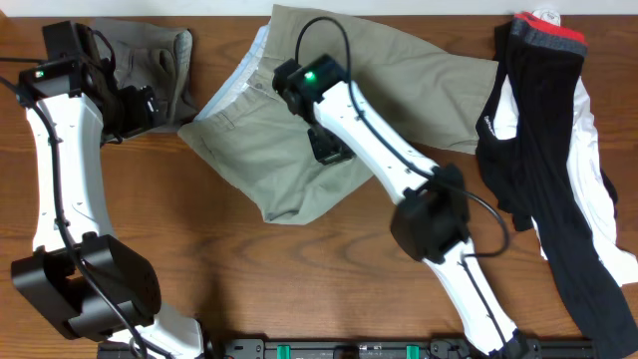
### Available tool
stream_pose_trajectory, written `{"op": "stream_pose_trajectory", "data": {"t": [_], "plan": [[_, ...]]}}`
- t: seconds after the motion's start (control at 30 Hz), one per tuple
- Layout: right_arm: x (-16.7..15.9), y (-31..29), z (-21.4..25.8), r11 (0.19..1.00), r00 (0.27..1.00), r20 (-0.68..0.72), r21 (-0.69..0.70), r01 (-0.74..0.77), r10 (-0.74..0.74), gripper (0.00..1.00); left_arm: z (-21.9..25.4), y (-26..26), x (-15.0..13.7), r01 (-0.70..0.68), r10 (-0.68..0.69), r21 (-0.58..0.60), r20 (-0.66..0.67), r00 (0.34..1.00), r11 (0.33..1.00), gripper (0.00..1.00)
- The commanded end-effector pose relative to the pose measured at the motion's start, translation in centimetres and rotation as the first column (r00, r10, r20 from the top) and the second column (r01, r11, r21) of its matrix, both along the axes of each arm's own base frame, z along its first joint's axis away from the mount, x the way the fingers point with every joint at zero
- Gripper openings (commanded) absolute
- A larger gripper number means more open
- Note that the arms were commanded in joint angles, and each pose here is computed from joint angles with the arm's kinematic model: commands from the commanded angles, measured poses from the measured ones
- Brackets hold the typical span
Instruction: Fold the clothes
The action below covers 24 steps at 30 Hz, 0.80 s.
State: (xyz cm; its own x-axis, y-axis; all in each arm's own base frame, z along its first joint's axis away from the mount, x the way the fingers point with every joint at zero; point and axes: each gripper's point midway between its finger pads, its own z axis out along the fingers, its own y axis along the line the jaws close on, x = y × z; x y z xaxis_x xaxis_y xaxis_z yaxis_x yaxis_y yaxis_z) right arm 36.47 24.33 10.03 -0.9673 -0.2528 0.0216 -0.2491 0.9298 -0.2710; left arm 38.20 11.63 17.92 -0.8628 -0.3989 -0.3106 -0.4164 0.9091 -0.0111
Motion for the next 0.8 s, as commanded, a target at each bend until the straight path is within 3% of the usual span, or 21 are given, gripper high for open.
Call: {"op": "stream_pose_trajectory", "data": {"t": [0.0, 0.17, 0.4, 0.77], "plan": [[-2.0, 1.5, 2.7, 0.986, 0.997, -0.060, 0.159, -0.039, 0.049, 0.01, -0.4, 0.0, 0.0, -0.009, 0.009, -0.006, -0.017, 1.000, 1.000, 0.98], [-3.1, 2.7, 4.9, 0.966, 0.996, -0.065, 0.255, -0.048, 0.067, 0.01, -0.5, 0.0, -0.3, -0.009, 0.008, -0.008, -0.026, 1.000, 1.000, 0.98], [-4.0, 1.6, 8.0, 0.964, 1.000, -0.002, 0.266, -0.010, 0.011, 0.01, -0.5, -0.1, -0.3, -0.008, 0.008, -0.009, -0.027, 1.000, 1.000, 0.98], [-14.0, -3.3, 2.9, 0.998, 0.974, -0.219, 0.013, 0.063, -0.058, 0.01, -0.5, -0.1, -0.4, -0.008, 0.008, -0.009, -0.030, 1.000, 1.000, 0.98]]}}
